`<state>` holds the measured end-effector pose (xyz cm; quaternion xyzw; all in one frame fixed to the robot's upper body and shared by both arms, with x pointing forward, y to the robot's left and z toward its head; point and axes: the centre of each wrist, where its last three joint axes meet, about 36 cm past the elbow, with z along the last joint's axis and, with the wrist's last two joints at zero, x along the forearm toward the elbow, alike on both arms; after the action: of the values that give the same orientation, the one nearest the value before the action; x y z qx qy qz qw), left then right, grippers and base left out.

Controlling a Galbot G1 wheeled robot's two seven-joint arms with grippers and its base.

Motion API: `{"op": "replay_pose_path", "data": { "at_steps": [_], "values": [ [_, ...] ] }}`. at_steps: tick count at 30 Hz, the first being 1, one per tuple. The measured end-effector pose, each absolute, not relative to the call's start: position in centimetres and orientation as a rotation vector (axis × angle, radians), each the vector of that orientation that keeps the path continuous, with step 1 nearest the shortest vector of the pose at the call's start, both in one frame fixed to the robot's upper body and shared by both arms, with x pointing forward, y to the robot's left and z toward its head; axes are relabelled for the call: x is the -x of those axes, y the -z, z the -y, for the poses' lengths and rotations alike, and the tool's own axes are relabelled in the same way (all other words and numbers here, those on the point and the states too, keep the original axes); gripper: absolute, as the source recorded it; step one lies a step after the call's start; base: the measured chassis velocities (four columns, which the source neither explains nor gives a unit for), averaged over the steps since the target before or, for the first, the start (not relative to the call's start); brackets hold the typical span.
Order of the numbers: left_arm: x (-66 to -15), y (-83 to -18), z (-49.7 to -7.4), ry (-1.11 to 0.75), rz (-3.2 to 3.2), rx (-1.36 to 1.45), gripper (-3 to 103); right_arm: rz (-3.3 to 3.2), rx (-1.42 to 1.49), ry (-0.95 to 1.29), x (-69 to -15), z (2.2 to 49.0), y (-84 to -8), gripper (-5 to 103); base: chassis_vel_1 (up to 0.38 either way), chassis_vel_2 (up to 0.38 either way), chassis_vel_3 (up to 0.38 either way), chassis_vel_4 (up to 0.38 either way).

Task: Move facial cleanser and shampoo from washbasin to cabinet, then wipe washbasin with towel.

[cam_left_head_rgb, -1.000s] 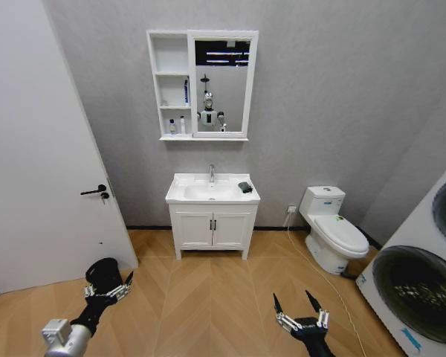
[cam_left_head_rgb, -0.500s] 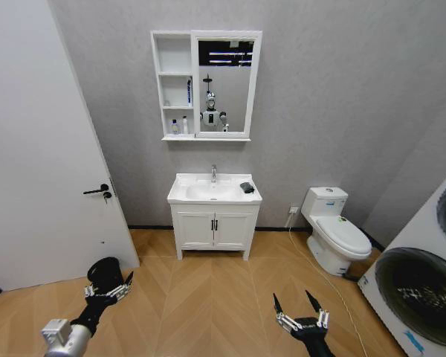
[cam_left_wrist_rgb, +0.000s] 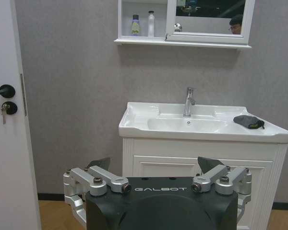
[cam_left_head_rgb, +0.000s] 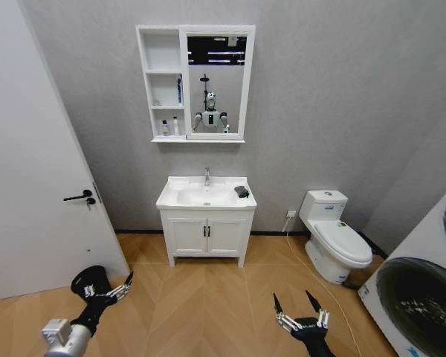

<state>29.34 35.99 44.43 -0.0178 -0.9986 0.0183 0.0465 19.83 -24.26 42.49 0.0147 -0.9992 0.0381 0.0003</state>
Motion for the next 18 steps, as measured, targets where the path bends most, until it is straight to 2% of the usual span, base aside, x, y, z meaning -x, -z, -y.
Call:
{"op": "replay_pose_path", "data": {
  "at_steps": [4, 13, 18],
  "values": [
    [-29.33, -44.42, -35.99, -0.056, 3.048, 0.054, 100, 3.138, -0.046, -0.119, -19.83, 24.26, -42.49, 100, -0.065, 0.028, 0.030, -0.021],
    [-29.32, -44.42, -36.00, -0.055, 3.047, 0.053, 100, 3.138, -0.047, -0.118, -19.81, 24.24, -42.49, 100, 0.079, 0.011, -0.046, 0.007],
    [-29.33, -44.43, -36.00, -0.055, 3.048, 0.053, 100, 3.138, -0.046, -0.119, -19.82, 24.24, -42.49, 100, -0.037, 0.053, 0.045, -0.061]
  ]
}}
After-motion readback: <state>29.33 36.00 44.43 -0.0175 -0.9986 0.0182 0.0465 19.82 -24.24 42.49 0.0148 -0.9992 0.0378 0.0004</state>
